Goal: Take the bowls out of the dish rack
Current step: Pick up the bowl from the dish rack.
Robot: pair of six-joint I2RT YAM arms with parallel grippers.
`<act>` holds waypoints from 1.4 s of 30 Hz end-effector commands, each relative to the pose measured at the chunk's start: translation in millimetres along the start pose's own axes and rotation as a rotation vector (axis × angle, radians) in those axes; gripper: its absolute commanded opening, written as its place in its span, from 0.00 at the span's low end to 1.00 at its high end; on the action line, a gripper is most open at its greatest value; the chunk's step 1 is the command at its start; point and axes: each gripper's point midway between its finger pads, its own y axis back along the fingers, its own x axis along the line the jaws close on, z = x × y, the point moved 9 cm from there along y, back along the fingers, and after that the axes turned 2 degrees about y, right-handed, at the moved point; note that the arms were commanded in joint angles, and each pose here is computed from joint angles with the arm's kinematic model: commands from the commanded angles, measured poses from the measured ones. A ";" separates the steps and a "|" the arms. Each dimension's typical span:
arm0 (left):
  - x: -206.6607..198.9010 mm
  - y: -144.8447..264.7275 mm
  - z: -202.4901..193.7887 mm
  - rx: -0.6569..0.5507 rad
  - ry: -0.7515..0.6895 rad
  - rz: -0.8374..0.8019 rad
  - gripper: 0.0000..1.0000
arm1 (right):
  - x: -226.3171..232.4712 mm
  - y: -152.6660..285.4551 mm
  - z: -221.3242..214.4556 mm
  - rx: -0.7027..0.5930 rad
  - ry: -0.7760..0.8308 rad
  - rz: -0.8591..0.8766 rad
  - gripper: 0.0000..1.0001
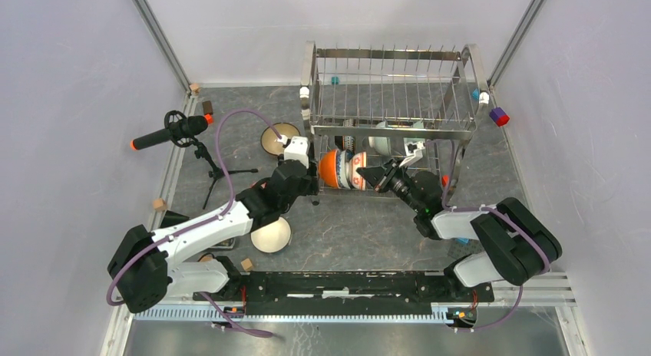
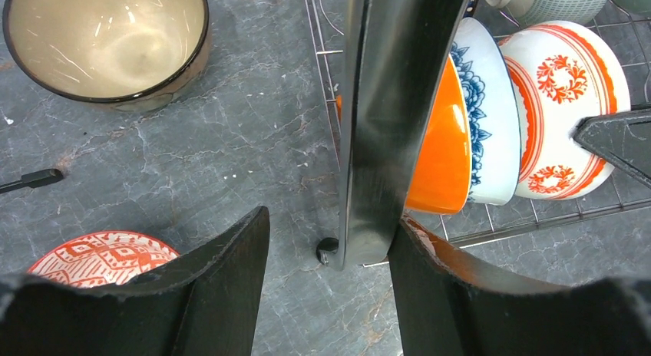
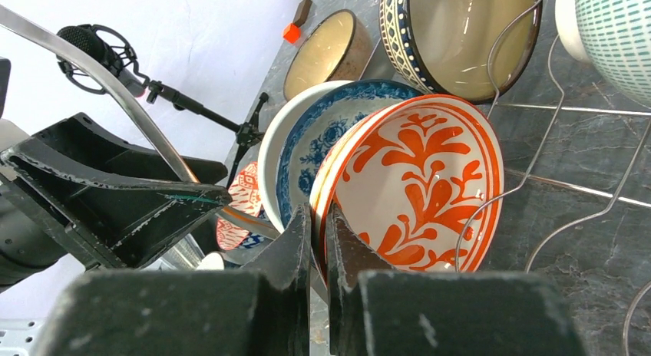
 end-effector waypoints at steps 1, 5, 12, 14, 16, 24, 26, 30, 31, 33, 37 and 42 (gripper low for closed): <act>0.7 0.0 10.8 -0.055 -0.017 0.044 0.64 | 42.1 5.6 37.1 -0.166 0.047 0.225 0.00; -0.1 0.1 10.0 -0.056 -0.023 0.039 0.63 | 42.2 9.1 37.2 -0.174 0.038 0.231 0.00; 0.5 -3.6 7.5 -0.040 -0.038 0.063 0.53 | 38.5 21.5 35.9 -0.211 -0.033 0.267 0.00; 0.1 -5.3 6.2 -0.033 -0.042 0.068 0.52 | 36.9 24.9 36.0 -0.220 -0.051 0.277 0.00; 0.2 -5.9 5.5 -0.028 -0.045 0.071 0.52 | 35.0 27.3 36.5 -0.228 -0.063 0.280 0.00; 0.7 -5.6 5.2 -0.033 -0.041 0.072 0.51 | 36.0 31.4 42.5 -0.250 -0.090 0.314 0.00; 0.6 -5.0 6.1 -0.037 -0.039 0.071 0.51 | 37.6 33.3 44.0 -0.257 -0.099 0.329 0.00; -1.5 -2.1 7.0 -0.045 -0.048 0.059 0.56 | 41.3 36.8 44.8 -0.257 -0.111 0.355 0.00; -2.4 -0.7 7.3 -0.049 -0.055 0.057 0.58 | 43.3 38.4 45.3 -0.258 -0.113 0.366 0.00; -4.6 2.1 8.6 -0.058 -0.062 0.051 0.62 | 46.2 41.6 45.4 -0.251 -0.111 0.382 0.00; -6.7 6.9 11.9 -0.075 -0.059 0.039 0.66 | 50.5 47.9 44.7 -0.225 -0.070 0.389 0.00; -8.2 10.5 15.1 -0.088 -0.053 0.028 0.69 | 52.9 56.5 41.4 -0.187 -0.023 0.382 0.00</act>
